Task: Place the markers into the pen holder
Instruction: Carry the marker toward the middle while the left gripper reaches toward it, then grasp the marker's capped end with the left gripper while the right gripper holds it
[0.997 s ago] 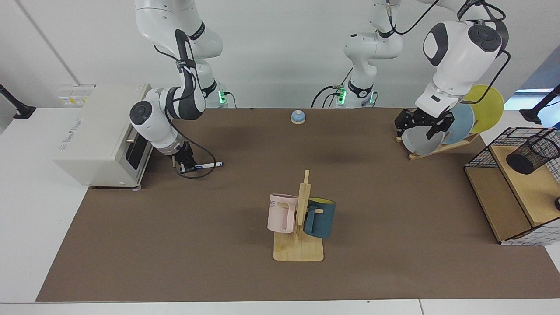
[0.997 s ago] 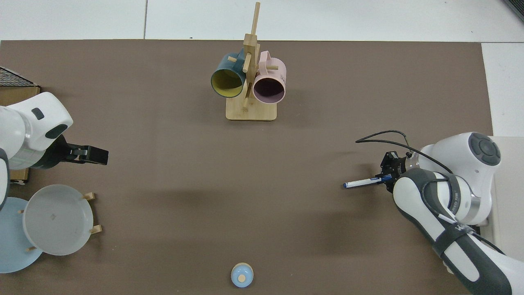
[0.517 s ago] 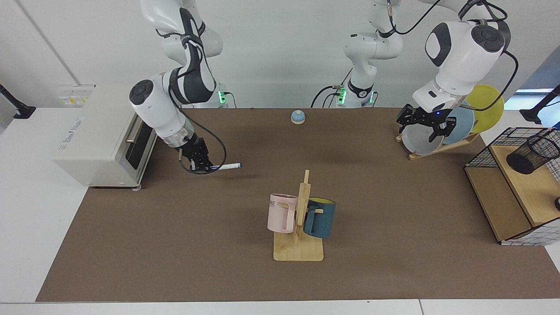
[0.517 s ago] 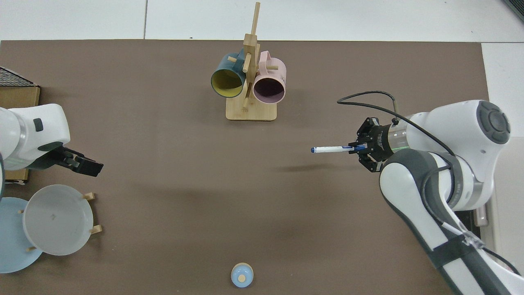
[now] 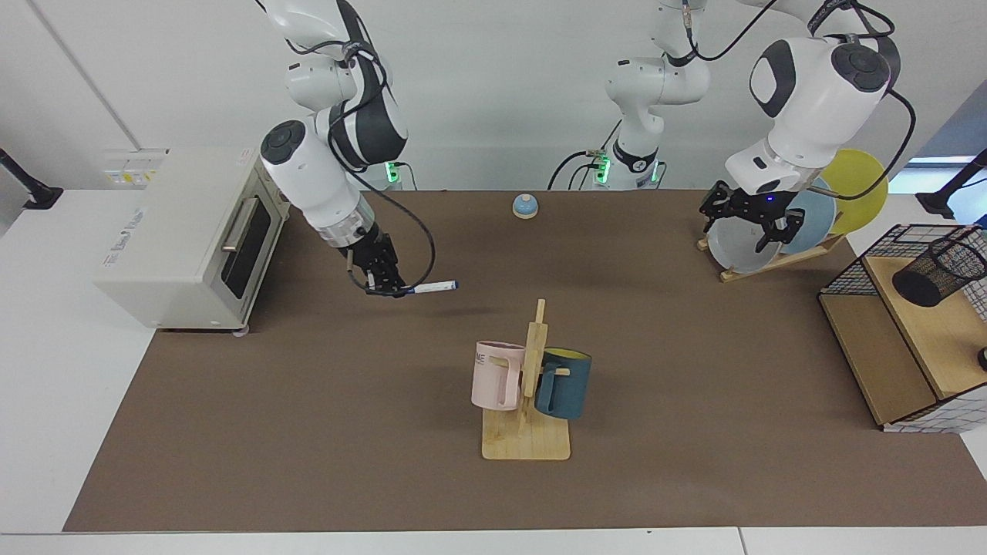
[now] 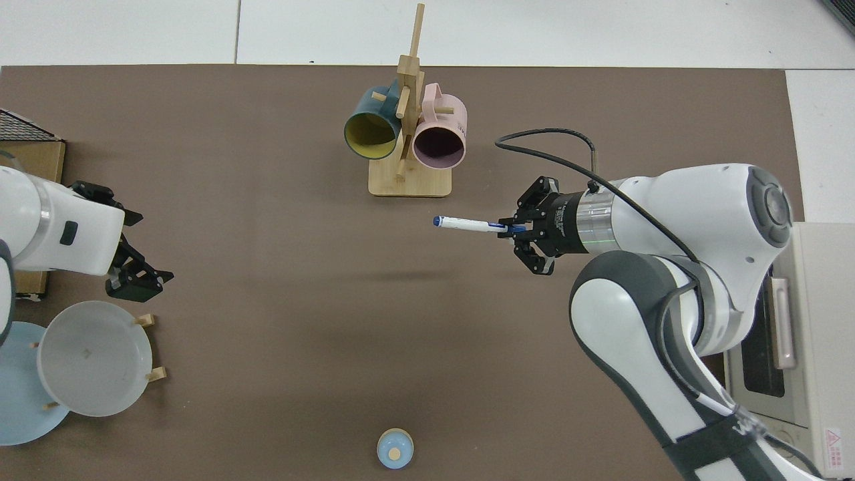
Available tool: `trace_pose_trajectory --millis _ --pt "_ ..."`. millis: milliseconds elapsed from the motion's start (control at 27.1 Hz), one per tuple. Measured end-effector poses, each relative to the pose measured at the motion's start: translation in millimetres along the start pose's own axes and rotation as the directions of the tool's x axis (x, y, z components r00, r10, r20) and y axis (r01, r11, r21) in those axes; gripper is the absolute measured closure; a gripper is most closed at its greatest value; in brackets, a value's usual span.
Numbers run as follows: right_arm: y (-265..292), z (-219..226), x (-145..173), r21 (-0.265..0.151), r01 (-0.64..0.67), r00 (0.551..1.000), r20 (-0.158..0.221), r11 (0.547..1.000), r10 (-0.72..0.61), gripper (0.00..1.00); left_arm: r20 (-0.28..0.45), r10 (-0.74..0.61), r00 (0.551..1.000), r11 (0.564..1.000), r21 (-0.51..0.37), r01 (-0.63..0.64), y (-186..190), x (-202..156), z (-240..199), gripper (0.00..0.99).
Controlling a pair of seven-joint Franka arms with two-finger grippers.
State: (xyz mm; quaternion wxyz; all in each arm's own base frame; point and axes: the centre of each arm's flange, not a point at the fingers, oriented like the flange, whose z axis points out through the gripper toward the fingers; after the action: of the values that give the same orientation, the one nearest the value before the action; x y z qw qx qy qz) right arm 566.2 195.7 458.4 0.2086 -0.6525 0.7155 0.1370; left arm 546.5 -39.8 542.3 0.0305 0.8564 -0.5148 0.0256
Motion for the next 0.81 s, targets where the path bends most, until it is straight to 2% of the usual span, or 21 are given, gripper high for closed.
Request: trace_pose_trajectory --millis 222,369,554,813 --pt "13 13 -40 0.048 -0.064 0.998 0.026 0.997 0.062 0.84 -0.027 0.136 0.99 0.991 0.006 -0.136 18 32 1 0.0" --pt "26 24 -71 0.073 -0.114 0.993 0.051 0.991 0.111 0.84 -0.039 0.249 0.968 0.968 0.031 -0.248 38 63 2 0.0" --pt "43 33 -97 0.064 -0.165 0.985 0.068 0.984 0.16 0.84 -0.047 0.366 0.929 0.93 0.059 -0.364 66 101 5 0.0" --pt "67 46 -127 0.039 -0.147 0.987 0.074 0.988 0.144 0.84 -0.049 0.567 0.822 0.82 0.131 -0.558 72 130 19 0.0"
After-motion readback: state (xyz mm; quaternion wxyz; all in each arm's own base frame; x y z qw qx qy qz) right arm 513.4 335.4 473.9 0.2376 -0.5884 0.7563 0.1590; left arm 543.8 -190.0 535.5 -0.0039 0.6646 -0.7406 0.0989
